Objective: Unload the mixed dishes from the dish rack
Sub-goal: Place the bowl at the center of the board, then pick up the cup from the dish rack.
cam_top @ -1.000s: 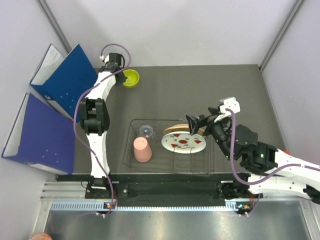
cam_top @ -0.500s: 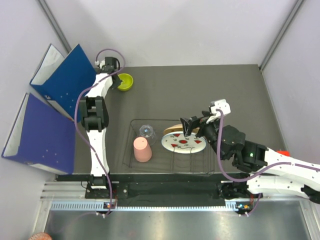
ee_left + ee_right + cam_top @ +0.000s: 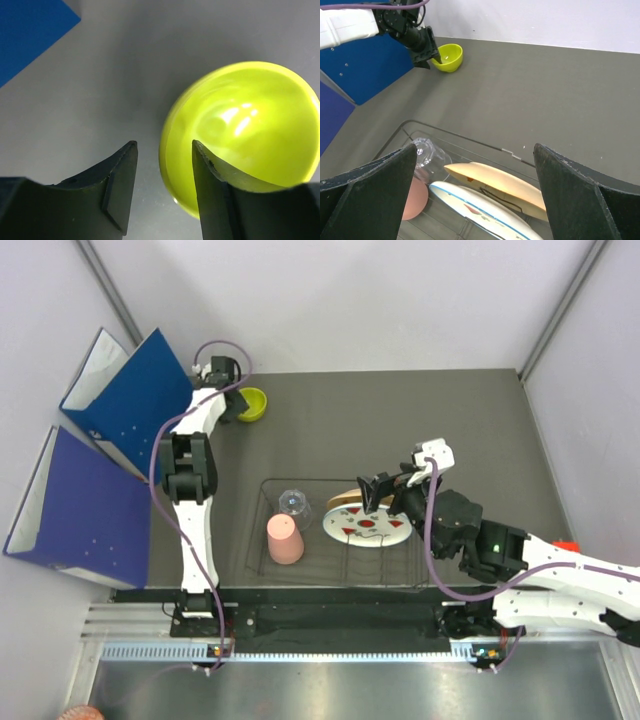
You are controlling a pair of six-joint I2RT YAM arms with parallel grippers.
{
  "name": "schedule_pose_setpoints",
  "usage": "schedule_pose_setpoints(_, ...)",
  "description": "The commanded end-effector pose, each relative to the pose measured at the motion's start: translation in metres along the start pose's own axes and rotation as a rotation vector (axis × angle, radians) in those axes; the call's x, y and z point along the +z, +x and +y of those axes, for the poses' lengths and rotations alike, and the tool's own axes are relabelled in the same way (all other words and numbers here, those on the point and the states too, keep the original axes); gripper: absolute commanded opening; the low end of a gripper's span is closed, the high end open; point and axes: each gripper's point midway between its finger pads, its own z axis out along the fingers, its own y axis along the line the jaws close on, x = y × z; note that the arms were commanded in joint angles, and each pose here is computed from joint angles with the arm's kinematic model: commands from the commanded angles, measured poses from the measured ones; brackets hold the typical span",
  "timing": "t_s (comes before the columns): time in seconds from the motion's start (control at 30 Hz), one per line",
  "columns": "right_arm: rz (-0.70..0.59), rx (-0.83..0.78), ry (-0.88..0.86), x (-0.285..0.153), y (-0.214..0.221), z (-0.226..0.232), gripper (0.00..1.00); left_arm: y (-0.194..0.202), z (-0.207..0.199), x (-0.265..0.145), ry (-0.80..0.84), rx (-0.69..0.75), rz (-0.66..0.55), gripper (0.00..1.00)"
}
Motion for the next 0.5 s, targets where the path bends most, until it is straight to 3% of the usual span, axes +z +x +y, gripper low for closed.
schedule_pose_setpoints(0.0,-0.034,0.056,0.026,0.003,-0.014,-0.002,1.0,-0.063,-0.02,-0.072,0.106,-0.08,-0.149,0.53)
schedule_pose_setpoints(0.23,-0.048,0.098,0.059,0.005,-0.017,-0.006,1.0,-0.117,-0.056,-0.201,0.271,-0.116,-0.366,0.63)
schedule_pose_setpoints(0.3,-0.065,0.119,0.056,0.004,-0.021,-0.007,1.0,-0.112,-0.067,-0.227,0.317,-0.101,-0.384,0.64)
schedule_pose_setpoints(0.33,-0.071,0.123,0.061,0.003,-0.022,-0.009,1.0,-0.117,-0.069,-0.26,0.355,-0.103,-0.424,0.64)
schedule_pose_setpoints(0.4,-0.088,0.127,0.08,0.001,-0.025,-0.015,1.0,-0.089,-0.08,-0.279,0.382,-0.04,-0.416,0.65)
schedule_pose_setpoints(0.47,-0.102,0.116,0.114,-0.001,-0.029,-0.023,1.0,-0.066,-0.087,-0.33,0.434,0.002,-0.456,0.65)
